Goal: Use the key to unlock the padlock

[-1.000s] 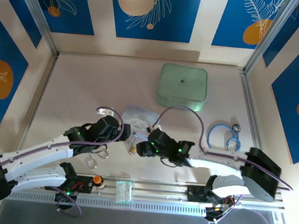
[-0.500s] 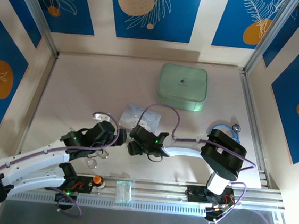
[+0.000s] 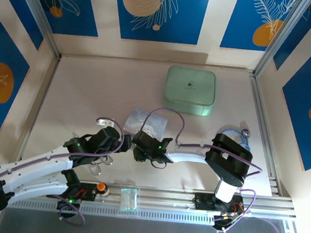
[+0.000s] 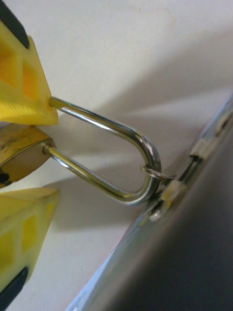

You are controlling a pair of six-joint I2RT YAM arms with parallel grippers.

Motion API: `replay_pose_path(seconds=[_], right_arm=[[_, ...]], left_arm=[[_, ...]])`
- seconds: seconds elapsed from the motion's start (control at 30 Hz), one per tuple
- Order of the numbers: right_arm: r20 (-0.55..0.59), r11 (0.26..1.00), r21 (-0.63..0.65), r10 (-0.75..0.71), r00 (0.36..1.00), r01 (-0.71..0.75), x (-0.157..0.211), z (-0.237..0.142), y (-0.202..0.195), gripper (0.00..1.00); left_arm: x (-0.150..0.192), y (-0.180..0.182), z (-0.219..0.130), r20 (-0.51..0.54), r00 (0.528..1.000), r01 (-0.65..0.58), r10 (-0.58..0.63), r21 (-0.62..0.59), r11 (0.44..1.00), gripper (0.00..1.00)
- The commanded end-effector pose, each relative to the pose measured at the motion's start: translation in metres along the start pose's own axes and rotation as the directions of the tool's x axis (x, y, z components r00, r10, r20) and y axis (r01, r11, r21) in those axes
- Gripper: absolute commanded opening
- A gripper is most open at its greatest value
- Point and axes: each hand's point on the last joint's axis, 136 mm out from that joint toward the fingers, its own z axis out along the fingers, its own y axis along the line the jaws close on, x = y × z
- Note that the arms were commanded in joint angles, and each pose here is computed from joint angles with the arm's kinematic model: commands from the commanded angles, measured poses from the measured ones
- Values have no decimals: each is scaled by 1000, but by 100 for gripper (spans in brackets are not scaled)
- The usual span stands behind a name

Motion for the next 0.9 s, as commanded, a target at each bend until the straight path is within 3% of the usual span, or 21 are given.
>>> replay_pose_path(seconds=[0.0, 0.2, 0.37, 0.53, 0.67, 0.8, 0.87], right_arm=[[-129, 998, -18, 50, 990, -53, 41, 6, -9, 33], [-144, 989, -61, 122, 982, -132, 51, 3, -21, 26], [-131, 978, -115, 156, 979, -171, 52, -5, -25, 16], [-127, 963, -147, 207, 970, -225, 58, -11, -39, 16], [-136, 946, -162, 261, 956, -281, 65, -19, -56, 15], [-138, 924, -190, 308, 941, -331, 70, -25, -71, 16], [-140, 922, -184, 318, 938, -340, 72, -27, -77, 16]], left_arm=[[-3, 3, 2, 15, 1000, 23, -22, -12, 1000, 99], [-15, -5, 1, 42, 998, -42, 42, -10, 999, 99], [-35, -19, -3, 90, 971, -221, 221, -9, 975, 99], [-52, -33, 0, 96, 924, -368, 371, -41, 929, 99], [-43, -63, 16, 46, 809, -588, 586, 54, 807, 99], [-33, -75, 29, 4, 691, -720, 723, 100, 687, 92], [-18, -86, 33, 12, 620, -772, 785, 192, 606, 88]])
